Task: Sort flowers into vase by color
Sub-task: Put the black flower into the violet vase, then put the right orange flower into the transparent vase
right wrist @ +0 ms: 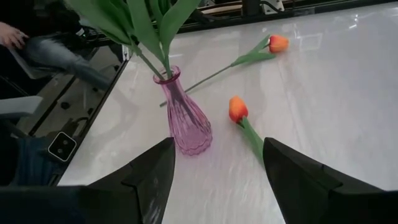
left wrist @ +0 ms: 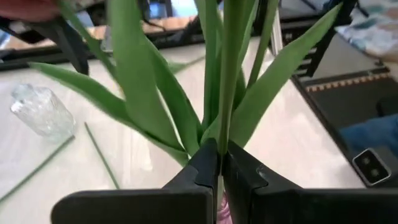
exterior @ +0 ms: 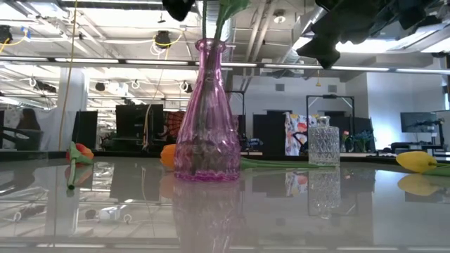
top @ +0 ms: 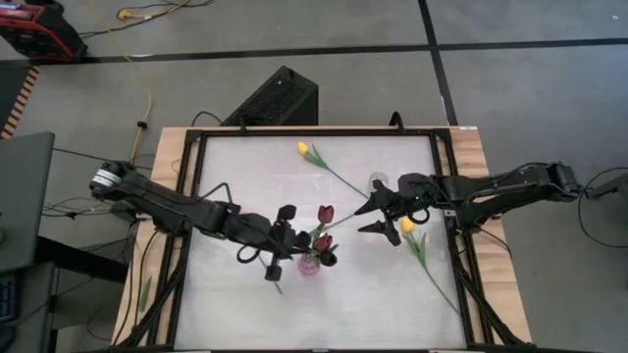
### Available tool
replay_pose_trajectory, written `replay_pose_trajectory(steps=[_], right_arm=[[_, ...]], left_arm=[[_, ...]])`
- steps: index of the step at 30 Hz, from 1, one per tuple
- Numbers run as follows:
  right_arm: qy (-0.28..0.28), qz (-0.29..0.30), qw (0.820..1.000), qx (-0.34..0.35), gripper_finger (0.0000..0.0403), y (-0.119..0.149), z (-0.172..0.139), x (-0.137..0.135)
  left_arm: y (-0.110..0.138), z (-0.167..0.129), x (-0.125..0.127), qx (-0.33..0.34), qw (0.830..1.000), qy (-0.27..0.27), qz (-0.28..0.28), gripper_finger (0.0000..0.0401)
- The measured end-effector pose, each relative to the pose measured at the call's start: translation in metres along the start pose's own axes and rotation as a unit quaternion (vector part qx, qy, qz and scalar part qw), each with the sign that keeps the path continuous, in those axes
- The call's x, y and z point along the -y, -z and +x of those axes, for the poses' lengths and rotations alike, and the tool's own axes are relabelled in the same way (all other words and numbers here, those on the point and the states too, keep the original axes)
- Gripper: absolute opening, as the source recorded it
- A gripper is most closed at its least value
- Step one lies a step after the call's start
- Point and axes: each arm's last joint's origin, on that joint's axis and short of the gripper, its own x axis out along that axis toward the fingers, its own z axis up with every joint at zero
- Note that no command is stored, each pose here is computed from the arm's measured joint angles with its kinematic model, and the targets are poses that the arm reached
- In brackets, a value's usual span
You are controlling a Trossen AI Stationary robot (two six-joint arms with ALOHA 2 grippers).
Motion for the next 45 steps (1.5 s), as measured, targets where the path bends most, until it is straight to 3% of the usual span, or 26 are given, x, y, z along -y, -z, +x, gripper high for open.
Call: replay_pose_trajectory(steps=[4,9,16,21,26,30,36,41,45], right_arm=[[0.000,0.001,1.000,0.000,0.0270,0.000,0.000,0.000],[0.000,0.001,1.000,0.000,0.0270,0.000,0.000,0.000],[0.001,0.002,1.000,-0.010,0.0270,0.002,0.000,0.000],[0.003,0.003,1.000,-0.020,0.0270,0.004,0.000,0.001],[0.004,0.000,0.999,-0.033,0.0270,0.008,0.009,0.001],[0.001,-0.020,0.998,-0.067,0.0270,0.019,0.032,0.003],[0.012,-0.047,0.993,-0.104,0.0270,0.038,0.068,0.009],[0.068,-0.098,0.982,-0.146,0.0270,0.056,0.086,0.026],[0.077,-0.126,0.977,-0.152,0.0270,0.065,0.099,0.037]], left_arm=[[0.004,0.007,0.001,-0.007,1.000,0.003,0.012,0.0005],[0.004,0.004,0.001,-0.013,1.000,0.012,0.018,0.0053],[0.007,-0.017,-0.002,-0.057,0.998,0.006,0.011,0.0129],[0.007,-0.041,-0.005,-0.088,0.996,0.005,0.007,0.0153],[0.015,-0.063,-0.012,-0.138,0.989,-0.055,0.025,0.0153],[0.036,-0.065,-0.016,-0.150,0.982,-0.110,0.036,0.0148],[0.080,-0.064,-0.024,-0.096,0.986,-0.138,0.015,0.0146],[0.110,-0.062,-0.029,0.031,0.989,-0.142,-0.015,0.0146],[0.129,-0.063,-0.030,0.132,0.979,-0.147,-0.038,0.0146]])
